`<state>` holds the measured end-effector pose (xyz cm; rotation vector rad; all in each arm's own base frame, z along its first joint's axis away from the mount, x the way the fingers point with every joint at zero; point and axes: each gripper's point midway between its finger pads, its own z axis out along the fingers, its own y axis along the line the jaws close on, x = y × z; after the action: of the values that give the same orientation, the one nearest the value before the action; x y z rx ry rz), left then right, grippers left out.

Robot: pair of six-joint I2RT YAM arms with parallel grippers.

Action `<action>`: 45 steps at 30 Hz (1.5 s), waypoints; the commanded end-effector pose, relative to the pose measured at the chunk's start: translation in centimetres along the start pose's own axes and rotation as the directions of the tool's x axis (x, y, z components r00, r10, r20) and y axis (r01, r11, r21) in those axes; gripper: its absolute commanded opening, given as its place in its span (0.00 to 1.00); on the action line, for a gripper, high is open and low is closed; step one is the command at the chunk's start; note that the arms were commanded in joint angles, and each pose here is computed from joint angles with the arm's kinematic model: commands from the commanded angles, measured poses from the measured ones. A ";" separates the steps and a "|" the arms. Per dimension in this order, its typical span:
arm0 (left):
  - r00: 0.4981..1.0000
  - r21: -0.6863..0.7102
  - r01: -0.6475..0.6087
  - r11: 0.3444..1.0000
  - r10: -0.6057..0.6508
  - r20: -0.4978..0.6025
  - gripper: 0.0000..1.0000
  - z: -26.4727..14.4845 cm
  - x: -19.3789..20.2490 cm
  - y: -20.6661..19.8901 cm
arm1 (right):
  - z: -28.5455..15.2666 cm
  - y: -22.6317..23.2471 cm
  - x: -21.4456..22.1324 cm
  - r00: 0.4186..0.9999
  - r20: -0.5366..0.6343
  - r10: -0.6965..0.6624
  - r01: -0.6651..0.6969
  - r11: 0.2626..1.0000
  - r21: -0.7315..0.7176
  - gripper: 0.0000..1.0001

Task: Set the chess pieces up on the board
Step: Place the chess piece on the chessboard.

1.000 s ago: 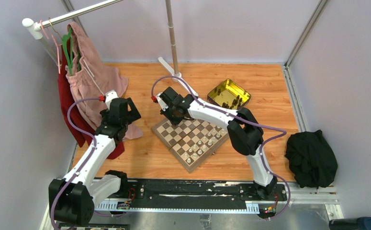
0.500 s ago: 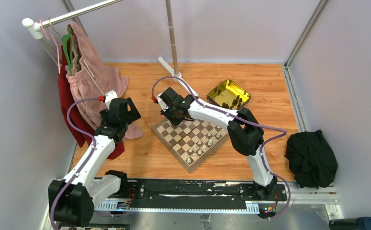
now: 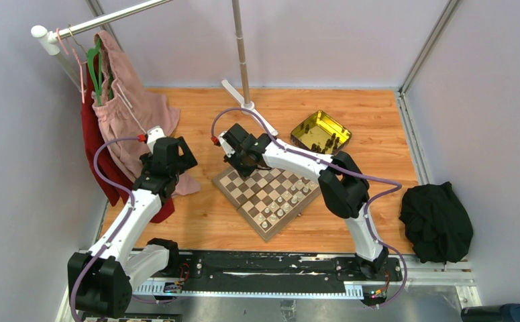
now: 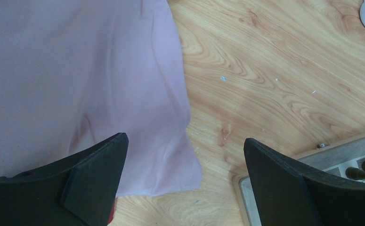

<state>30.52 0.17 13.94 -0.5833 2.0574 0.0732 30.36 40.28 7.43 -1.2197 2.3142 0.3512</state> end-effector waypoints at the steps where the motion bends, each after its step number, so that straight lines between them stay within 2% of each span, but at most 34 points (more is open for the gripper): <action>1: 1.000 -0.006 0.004 1.000 -0.004 -0.003 1.00 -0.1 0.3 0.5 | -0.3 0.8 0.3 1.000 -0.006 -0.001 0.001 1.000 -0.011 0.01; 26: 1.000 -0.007 -0.007 1.000 0.007 -0.016 1.00 0.1 1.0 0.7 | 0.6 0.3 1.0 1.000 -0.031 -0.002 0.002 1.000 0.013 0.04; 45: 1.000 -0.006 -0.007 1.000 0.007 -0.018 1.00 0.2 1.2 0.7 | 1.6 -0.1 2.2 0.998 -0.063 0.012 -0.012 1.000 0.015 0.19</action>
<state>30.07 0.14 13.19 -0.5791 2.0736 0.0730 30.31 40.17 6.65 -1.2240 2.3262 0.3432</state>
